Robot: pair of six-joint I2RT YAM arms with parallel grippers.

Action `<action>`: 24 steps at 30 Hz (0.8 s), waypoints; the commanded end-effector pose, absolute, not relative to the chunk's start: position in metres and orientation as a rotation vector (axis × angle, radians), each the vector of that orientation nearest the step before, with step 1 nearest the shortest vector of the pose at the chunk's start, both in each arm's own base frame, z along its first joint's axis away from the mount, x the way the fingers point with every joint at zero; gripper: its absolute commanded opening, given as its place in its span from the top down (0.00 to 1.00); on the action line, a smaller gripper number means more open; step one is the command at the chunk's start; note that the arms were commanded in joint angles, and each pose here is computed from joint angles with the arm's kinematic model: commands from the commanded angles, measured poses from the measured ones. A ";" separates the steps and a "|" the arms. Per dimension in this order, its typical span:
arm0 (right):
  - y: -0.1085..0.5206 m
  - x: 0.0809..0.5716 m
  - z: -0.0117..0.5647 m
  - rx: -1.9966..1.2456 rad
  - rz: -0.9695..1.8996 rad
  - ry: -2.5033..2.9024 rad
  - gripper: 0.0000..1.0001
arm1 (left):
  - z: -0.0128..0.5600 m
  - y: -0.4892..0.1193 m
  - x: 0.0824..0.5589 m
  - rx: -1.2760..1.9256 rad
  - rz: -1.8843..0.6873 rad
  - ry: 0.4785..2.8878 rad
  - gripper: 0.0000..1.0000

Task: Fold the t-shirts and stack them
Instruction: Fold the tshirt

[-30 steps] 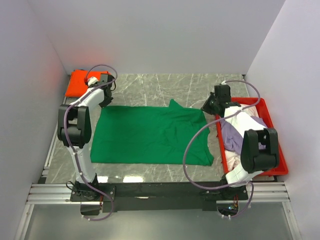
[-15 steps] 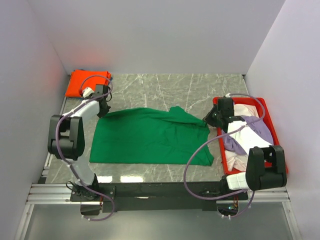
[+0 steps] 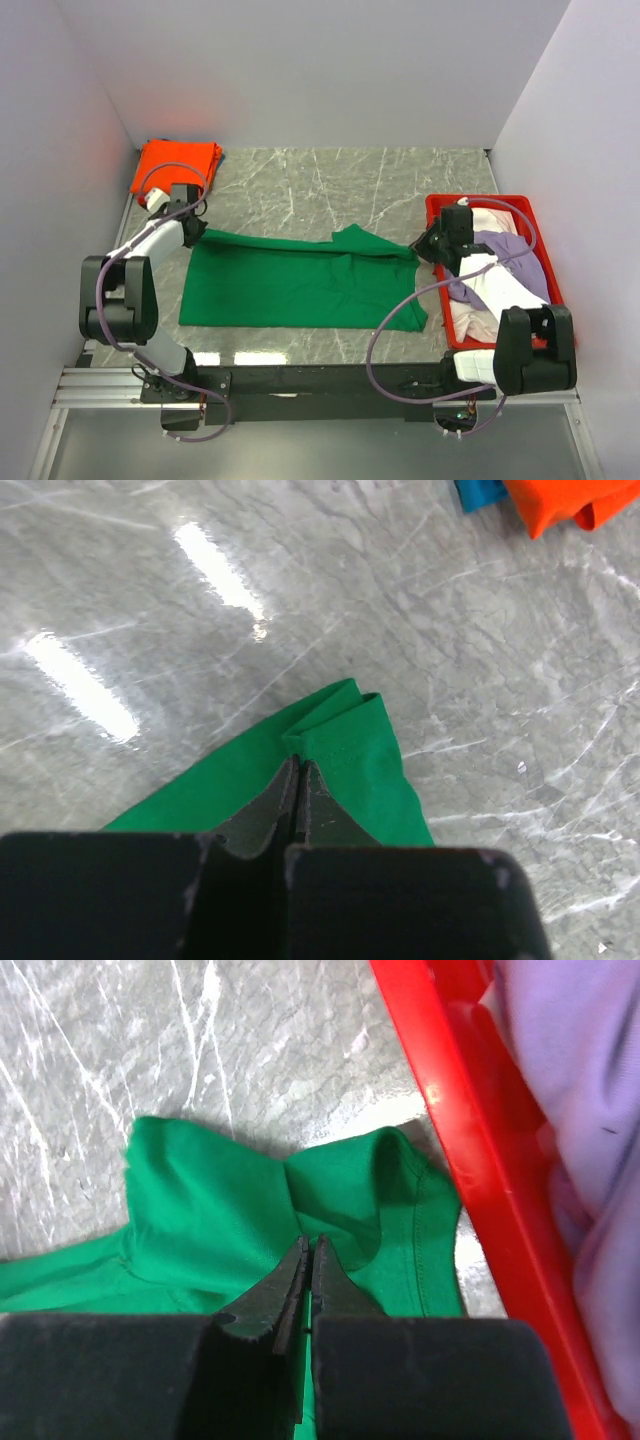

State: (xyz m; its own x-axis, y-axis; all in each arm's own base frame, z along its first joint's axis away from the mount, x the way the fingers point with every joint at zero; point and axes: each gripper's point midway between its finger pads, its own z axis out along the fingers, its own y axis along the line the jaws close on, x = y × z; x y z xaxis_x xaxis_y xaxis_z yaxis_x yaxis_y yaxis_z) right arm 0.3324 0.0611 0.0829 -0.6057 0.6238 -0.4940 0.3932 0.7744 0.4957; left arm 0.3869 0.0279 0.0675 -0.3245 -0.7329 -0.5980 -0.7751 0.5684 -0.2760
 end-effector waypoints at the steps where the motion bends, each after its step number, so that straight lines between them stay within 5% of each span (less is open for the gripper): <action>1: 0.053 0.337 0.098 0.767 0.458 2.217 1.00 | 0.090 0.034 0.390 -1.213 0.022 2.007 0.99; 24: 0.052 0.308 0.083 0.771 0.505 2.224 1.00 | 0.078 0.039 0.333 -1.302 0.010 1.930 0.99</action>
State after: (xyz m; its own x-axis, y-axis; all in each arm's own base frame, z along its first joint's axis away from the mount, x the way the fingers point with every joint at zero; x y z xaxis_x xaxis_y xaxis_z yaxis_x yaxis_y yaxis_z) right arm 0.3020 0.0548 0.0678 -0.6054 0.6446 -0.4668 0.4024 0.7540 0.5193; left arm 0.3322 0.0323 0.0668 -0.2314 -0.7751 -0.5880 -0.7880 0.5038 -0.3539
